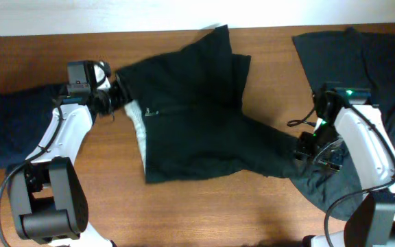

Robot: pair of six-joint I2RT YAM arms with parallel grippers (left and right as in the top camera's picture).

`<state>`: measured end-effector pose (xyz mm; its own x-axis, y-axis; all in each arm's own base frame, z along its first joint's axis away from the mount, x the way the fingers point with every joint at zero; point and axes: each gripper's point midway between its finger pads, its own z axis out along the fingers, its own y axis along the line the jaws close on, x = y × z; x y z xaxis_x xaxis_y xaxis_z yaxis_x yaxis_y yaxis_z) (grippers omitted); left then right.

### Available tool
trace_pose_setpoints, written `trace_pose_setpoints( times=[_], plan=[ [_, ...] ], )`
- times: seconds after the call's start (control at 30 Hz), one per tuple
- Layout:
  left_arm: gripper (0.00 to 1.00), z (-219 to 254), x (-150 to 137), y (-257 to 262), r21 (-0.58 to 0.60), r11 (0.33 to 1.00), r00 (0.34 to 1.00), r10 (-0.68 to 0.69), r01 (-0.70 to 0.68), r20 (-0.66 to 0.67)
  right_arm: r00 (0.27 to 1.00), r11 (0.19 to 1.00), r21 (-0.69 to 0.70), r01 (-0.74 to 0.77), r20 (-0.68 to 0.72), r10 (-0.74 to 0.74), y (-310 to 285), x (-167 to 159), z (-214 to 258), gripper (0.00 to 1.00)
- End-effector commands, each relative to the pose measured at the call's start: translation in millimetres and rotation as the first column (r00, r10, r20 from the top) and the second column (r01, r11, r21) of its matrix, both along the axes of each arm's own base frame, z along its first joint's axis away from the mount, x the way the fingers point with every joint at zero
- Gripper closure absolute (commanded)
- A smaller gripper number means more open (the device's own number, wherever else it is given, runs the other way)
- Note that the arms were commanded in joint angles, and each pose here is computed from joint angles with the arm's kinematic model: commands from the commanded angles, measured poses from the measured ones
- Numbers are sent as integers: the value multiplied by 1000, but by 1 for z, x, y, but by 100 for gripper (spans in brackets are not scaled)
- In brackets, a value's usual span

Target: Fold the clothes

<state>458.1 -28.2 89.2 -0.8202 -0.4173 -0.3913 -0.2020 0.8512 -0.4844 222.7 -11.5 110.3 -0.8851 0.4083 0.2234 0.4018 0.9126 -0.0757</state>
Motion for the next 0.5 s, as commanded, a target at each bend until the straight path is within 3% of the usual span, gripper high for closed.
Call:
trace_pose_setpoints(
  times=[0.0, 0.13, 0.17, 0.27, 0.47],
  plan=[
    [21, -24, -28, -3, 9, 999, 990, -31, 33, -138, 1000, 1000, 2, -17, 18, 17, 7, 0, 3, 38],
    [13, -41, -89, -12, -39, 998, 917, -58, 46, -394, 999, 999, -25, -22, 34, 23, 2, 4, 2, 36],
    [13, -44, -119, -17, -51, 996, 863, -87, 71, -498, 999, 999, -26, -22, 49, 23, 2, 8, 1, 35],
    [1, -49, -174, -37, -78, 983, 739, -178, 168, -650, 996, 999, -27, -21, 85, 23, 1, 17, -1, 30],
    [1, -67, -232, -71, -103, 952, 605, -266, 289, -751, 995, 999, -28, -21, 93, 23, 1, 19, -2, 28]
  ],
)
